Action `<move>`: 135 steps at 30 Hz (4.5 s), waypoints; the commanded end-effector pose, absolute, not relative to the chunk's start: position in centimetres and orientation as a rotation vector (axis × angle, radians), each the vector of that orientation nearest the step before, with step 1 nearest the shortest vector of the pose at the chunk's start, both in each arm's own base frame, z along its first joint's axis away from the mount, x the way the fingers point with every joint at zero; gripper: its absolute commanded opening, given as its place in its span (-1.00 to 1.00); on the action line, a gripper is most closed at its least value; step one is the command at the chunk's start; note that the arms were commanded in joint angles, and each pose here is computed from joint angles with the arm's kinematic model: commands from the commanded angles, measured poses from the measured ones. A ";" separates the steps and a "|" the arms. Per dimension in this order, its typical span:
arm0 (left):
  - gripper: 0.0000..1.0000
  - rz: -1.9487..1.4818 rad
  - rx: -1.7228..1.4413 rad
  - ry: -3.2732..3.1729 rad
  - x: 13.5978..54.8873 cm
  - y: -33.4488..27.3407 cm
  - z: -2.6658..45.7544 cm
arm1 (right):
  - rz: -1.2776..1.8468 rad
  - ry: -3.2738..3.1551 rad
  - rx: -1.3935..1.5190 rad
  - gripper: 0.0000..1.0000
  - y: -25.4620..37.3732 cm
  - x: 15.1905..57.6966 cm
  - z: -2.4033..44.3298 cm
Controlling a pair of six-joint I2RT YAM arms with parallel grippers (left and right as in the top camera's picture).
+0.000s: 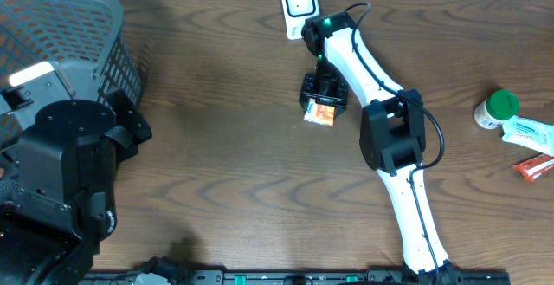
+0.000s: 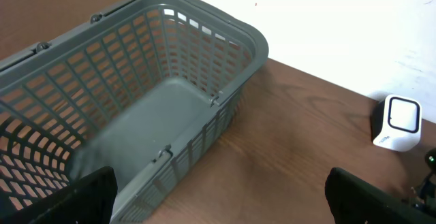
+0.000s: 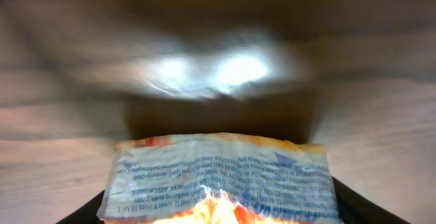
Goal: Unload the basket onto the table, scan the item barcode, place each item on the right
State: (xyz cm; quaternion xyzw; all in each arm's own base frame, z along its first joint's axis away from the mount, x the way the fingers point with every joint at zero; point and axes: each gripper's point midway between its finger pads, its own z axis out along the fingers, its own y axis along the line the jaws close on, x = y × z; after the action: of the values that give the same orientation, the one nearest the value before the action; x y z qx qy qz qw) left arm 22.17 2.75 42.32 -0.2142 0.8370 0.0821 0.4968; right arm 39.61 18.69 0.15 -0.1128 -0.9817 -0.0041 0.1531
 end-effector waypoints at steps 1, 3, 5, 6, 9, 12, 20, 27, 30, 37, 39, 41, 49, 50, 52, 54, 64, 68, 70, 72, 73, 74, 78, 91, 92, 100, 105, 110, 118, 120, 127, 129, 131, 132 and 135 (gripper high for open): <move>0.96 0.216 -0.537 2.022 22.1 3.1 42.2 | -0.014 -2.742 -0.203 0.28 18.3 38.0 -0.4; 0.96 0.216 -0.537 2.022 22.1 3.1 42.2 | -0.085 -2.673 -0.134 0.23 18.8 36.7 0.2; 0.96 0.216 -0.537 2.022 22.1 3.1 42.2 | -0.172 -2.634 -0.054 0.03 19.4 36.0 0.7; 0.96 0.216 -0.537 2.022 22.1 3.1 42.2 | -0.228 -2.622 -0.021 0.05 20.0 35.9 0.8; 0.96 0.216 -0.537 2.022 22.1 3.1 42.2 | -0.366 -2.577 -0.028 0.12 21.7 35.5 1.5; 0.96 0.216 -0.537 2.022 22.1 3.1 42.2 | -0.419 -2.556 -0.041 0.12 22.4 35.4 1.8; 0.96 0.216 -0.537 2.022 22.1 3.1 42.2 | -0.576 -2.487 -0.076 0.10 24.5 35.1 2.9; 0.96 0.216 -0.537 2.022 22.1 3.1 42.2 | -0.773 -2.385 -0.127 0.05 27.0 35.0 4.7; 0.95 0.216 -0.537 2.022 22.1 3.1 42.2 | -0.819 -2.356 -0.141 0.05 27.6 34.9 5.2; 0.96 0.216 -0.537 2.022 22.1 3.1 42.2 | -0.811 -2.357 -0.145 0.08 27.6 34.9 5.1; 0.96 0.216 -0.537 2.022 22.1 3.1 42.2 | -0.802 -2.369 -0.132 0.16 27.5 34.9 4.9; 0.96 0.216 -0.537 2.022 22.1 3.1 42.2 | -0.823 -2.390 -0.096 0.16 27.4 35.3 4.8; 0.96 0.216 -0.537 2.022 22.1 3.1 42.2 | -0.884 -2.466 -0.077 -0.07 26.7 37.3 7.3; 0.96 0.216 -0.537 2.022 22.1 3.1 42.2 | -0.897 -2.485 -0.066 -0.09 26.7 37.6 7.9; 0.96 0.216 -0.537 2.022 22.1 3.1 42.2 | -0.901 -2.555 -0.040 -0.10 26.6 38.4 9.5; 0.96 0.216 -0.537 2.022 22.1 3.1 42.2 | -0.877 -2.632 -0.044 -0.10 26.2 39.1 11.1; 0.96 0.216 -0.537 2.022 22.1 3.1 42.2 | -0.708 -3.043 0.004 -0.07 23.3 38.7 21.5; 0.95 0.216 -0.537 2.022 22.1 3.1 42.2 | -0.529 -3.251 0.049 -0.06 21.6 39.1 24.1; 0.96 0.216 -0.537 2.022 22.1 3.1 42.2 | -0.409 -3.359 0.063 -0.05 21.1 40.0 24.7; 0.96 0.216 -0.537 2.022 22.1 3.1 42.2 | -0.329 -3.410 0.016 -0.01 21.0 40.5 24.7; 0.96 0.216 -0.537 2.022 22.1 3.1 42.2 | -0.314 -3.424 0.028 -0.01 21.3 40.7 24.6; 0.96 0.216 -0.537 2.022 22.1 3.1 42.2 | -0.295 -3.437 0.042 0.01 21.5 40.9 24.5; 0.96 0.216 -0.537 2.022 22.1 3.1 42.2 | -0.189 -3.554 0.043 0.01 21.7 43.2 24.4; 0.96 0.216 -0.537 2.022 22.1 3.1 42.2 | -0.080 -3.762 -0.059 -0.02 22.3 49.8 20.9; 0.96 0.216 -0.537 2.022 22.1 3.1 42.2 | -0.092 -3.772 -0.061 0.00 22.5 50.2 20.1; 0.96 0.216 -0.537 2.022 22.1 3.1 42.2 | -0.206 -3.868 -0.096 -0.06 24.1 53.1 16.8; 0.96 0.216 -0.537 2.022 22.1 3.1 42.2 | -0.194 -3.955 -0.173 -0.02 23.7 54.8 16.5; 0.96 0.216 -0.537 2.022 22.1 3.1 42.2 | -0.188 -4.032 -0.257 0.03 23.1 57.3 16.1; 0.96 0.216 -0.537 2.022 22.1 3.1 42.2 | -0.269 -4.140 -0.388 0.03 21.8 61.9 14.2; 0.96 0.216 -0.537 2.022 22.1 3.1 42.2 | -0.298 -4.167 -0.415 0.03 21.4 62.9 13.9; 0.96 0.216 -0.537 2.022 22.1 3.1 42.2 | -0.400 -4.239 -0.454 0.05 21.3 64.9 13.5; 0.96 0.216 -0.537 2.022 22.1 3.1 42.2 | -0.405 -4.241 -0.456 0.05 21.4 65.1 12.7; 0.96 0.216 -0.537 2.022 22.1 3.1 42.2 | -0.415 -4.238 -0.447 0.06 21.6 65.3 11.9; 0.96 0.216 -0.537 2.022 22.1 3.1 42.2 | -0.427 -4.234 -0.434 0.07 21.7 65.3 11.4; 0.96 0.216 -0.537 2.022 22.1 3.1 42.2 | -0.456 -4.217 -0.395 0.08 22.2 65.3 10.4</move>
State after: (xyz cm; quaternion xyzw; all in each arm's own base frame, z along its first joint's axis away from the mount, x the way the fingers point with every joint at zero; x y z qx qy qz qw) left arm 22.17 2.76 42.33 -0.2142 0.8369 0.0822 0.4969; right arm 65.34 21.70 12.39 -0.0894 -0.8307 -0.0926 -0.5417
